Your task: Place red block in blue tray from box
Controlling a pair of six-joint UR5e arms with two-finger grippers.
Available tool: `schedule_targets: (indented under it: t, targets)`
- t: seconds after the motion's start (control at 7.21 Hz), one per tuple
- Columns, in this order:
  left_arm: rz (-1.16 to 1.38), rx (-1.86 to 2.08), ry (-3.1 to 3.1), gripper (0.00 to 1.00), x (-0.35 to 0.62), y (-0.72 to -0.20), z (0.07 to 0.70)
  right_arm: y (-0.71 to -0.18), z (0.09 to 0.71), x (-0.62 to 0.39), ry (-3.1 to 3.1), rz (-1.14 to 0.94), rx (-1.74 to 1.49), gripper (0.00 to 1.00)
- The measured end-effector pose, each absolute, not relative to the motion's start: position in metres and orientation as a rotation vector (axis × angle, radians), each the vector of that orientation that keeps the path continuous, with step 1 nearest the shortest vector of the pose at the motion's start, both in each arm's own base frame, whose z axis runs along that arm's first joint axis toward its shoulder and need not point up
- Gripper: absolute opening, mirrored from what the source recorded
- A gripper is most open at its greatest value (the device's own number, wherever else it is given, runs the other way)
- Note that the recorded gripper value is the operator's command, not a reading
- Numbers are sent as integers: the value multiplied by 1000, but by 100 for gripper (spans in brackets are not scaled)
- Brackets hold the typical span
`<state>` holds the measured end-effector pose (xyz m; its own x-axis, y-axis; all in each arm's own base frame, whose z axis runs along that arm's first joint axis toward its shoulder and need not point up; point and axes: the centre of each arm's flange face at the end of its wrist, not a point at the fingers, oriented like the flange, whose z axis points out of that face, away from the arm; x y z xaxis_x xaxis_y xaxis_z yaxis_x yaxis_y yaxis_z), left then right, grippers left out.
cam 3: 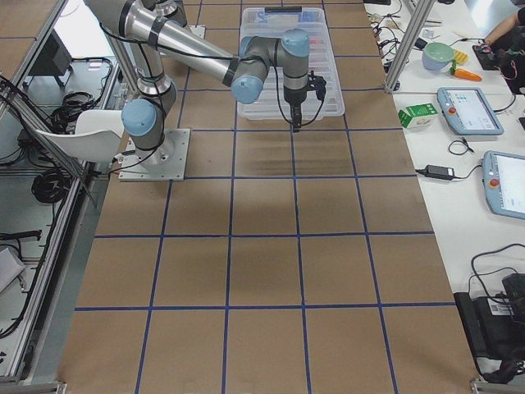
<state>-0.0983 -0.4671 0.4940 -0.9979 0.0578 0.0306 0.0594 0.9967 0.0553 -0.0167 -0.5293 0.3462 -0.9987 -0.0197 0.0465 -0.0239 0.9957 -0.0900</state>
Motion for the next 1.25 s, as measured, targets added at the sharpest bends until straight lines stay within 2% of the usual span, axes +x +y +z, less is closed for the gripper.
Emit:
schedule_targets:
  t: [0.69, 1.25]
  targets:
    - [-129, -45, -3098, 100, -94, -486, 476, -523, 347, -82, -3074, 128, 55, 98]
    - [-213, 37, -3089, 100, -101, -525, 422, -515, 349, -116, -3069, 123, 46, 99]
